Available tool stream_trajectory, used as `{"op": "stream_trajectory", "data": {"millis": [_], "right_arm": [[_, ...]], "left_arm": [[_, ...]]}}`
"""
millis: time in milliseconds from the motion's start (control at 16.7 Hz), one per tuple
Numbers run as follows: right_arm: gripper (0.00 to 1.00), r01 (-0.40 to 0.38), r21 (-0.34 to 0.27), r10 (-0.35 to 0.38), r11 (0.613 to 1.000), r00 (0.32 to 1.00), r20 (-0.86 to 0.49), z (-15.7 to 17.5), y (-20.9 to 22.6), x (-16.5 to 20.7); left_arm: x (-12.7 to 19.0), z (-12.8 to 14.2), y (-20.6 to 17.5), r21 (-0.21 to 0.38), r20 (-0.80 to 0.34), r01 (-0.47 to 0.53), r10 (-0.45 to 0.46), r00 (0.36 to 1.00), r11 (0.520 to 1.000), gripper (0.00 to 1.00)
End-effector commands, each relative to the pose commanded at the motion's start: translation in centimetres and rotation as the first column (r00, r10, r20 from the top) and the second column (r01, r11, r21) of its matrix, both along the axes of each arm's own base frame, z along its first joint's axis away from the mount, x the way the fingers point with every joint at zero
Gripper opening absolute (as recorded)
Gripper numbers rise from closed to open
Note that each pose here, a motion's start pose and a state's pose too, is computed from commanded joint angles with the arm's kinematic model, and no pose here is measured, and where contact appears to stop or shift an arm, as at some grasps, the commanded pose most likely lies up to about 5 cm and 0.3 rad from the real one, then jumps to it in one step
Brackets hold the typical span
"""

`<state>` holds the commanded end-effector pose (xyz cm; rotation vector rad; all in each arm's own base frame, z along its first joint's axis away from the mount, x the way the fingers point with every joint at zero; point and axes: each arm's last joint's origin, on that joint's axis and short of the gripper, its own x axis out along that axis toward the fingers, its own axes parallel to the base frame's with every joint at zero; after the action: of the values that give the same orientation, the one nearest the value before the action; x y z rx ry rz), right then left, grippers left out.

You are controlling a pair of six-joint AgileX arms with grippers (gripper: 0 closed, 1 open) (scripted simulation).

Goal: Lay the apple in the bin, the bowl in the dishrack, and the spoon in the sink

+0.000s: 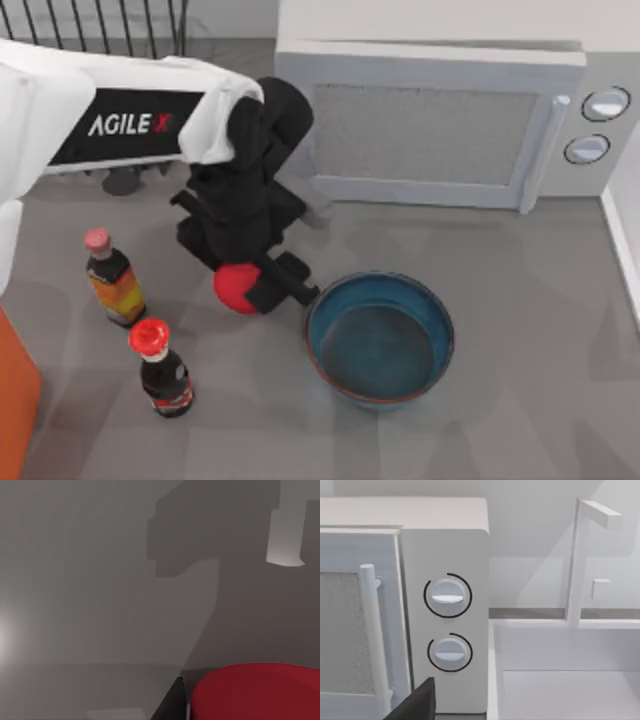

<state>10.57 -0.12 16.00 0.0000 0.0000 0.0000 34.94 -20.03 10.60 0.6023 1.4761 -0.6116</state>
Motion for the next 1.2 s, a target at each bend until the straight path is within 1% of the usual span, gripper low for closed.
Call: {"op": "stream_trajectory", "data": {"millis": [60, 120, 240, 300, 780, 960, 1020, 1200], "right_arm": [[1.00, 0.000, 0.000, 0.000, 1.000, 1.000, 0.000, 0.0, 0.0, 0.0], [1.00, 0.000, 0.000, 0.000, 1.000, 1.000, 0.000, 0.0, 0.0, 0.0], [1.00, 0.000, 0.000, 0.000, 1.000, 1.000, 0.000, 0.0, 0.0, 0.0], [1.00, 0.000, 0.000, 0.000, 1.000, 1.000, 0.000, 0.0, 0.0, 0.0], [1.00, 0.000, 0.000, 0.000, 1.000, 1.000, 0.000, 0.0, 0.0, 0.0], [1.00, 0.000, 0.000, 0.000, 1.000, 1.000, 0.000, 0.0, 0.0, 0.0], [1.00, 0.000, 0.000, 0.000, 1.000, 1.000, 0.000, 0.0, 0.0, 0.0], [1.00, 0.000, 0.000, 0.000, 1.000, 1.000, 0.000, 0.0, 0.0, 0.0]], "left_arm": [[0.0, 0.0, 0.0, 0.000, 0.000, 0.000, 0.000, 1.000, 1.000, 0.00], [0.0, 0.8, 0.0, -0.009, 0.013, -0.003, 0.003, 1.000, 1.000, 0.00], [0.1, 1.0, -0.1, -0.008, 0.010, 0.000, 0.000, 1.000, 1.000, 0.00], [0.2, 1.6, -0.1, -0.008, 0.011, 0.001, 0.000, 1.000, 1.000, 0.00], [0.3, 7.4, -0.2, -0.002, 0.000, 0.000, 0.000, 1.000, 1.000, 0.00], [0.1, 10.1, -0.1, -0.007, 0.009, 0.000, 0.000, 1.000, 1.000, 0.00], [0.1, 10.6, 0.0, -0.009, 0.012, -0.001, 0.002, 1.000, 1.000, 0.00], [0.0, 10.8, 0.0, -0.009, 0.013, -0.003, 0.003, 1.000, 1.000, 0.00]]}}
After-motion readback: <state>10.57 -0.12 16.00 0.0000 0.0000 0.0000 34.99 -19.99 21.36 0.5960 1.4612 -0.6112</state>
